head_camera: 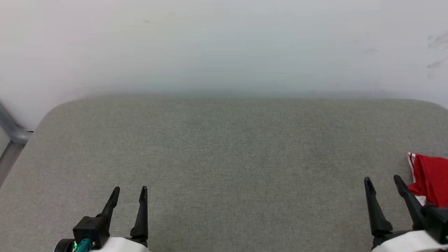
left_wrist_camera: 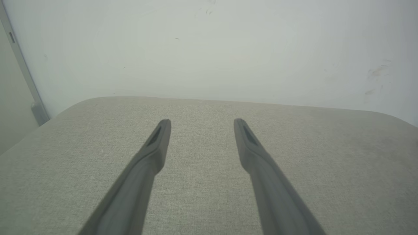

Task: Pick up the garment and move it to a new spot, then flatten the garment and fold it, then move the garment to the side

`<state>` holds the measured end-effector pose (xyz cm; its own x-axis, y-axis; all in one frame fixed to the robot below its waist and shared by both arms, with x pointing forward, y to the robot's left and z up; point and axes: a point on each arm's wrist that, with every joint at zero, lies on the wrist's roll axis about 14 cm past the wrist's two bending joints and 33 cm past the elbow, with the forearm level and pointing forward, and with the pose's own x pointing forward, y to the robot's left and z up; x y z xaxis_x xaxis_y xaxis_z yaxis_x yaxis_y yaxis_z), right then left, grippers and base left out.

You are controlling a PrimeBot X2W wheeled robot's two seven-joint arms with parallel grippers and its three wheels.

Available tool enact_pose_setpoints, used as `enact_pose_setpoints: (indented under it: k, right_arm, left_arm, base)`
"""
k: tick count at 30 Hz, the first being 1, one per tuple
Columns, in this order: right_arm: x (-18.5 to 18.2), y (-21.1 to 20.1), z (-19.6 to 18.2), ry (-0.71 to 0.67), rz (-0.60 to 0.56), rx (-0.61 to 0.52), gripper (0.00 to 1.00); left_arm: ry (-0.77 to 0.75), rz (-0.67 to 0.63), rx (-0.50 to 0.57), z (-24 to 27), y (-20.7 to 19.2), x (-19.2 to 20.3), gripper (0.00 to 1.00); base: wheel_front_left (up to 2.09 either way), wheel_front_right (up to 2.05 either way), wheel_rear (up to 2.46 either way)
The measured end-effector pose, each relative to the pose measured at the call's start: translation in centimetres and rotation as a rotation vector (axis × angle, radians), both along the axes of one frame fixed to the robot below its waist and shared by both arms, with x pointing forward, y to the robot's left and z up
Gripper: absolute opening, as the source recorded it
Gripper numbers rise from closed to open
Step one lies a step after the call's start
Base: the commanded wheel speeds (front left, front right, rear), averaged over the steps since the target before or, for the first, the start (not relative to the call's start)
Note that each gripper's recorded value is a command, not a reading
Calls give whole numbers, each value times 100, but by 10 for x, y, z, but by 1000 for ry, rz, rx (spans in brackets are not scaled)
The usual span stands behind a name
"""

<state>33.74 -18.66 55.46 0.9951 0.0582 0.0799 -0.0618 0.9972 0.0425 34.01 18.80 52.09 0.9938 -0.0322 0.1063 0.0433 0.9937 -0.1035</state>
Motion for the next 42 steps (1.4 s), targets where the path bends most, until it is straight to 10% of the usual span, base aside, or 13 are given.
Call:
enact_pose_setpoints:
  k: [34,35,42]
  right_arm:
    - [-23,0,-4,25,1,22,100]
    - [-23,0,-3,24,2,22,0]
    - [-22,2,-18,69,11,97,0]
  left_arm:
    - [14,1,18,-6,1,-6,100]
    - [14,0,19,-6,1,-6,0]
    - [91,13,-55,-26,2,-10,0]
  base:
    - [0,0,0]
    - [0,0,0]
    - [0,0,0]
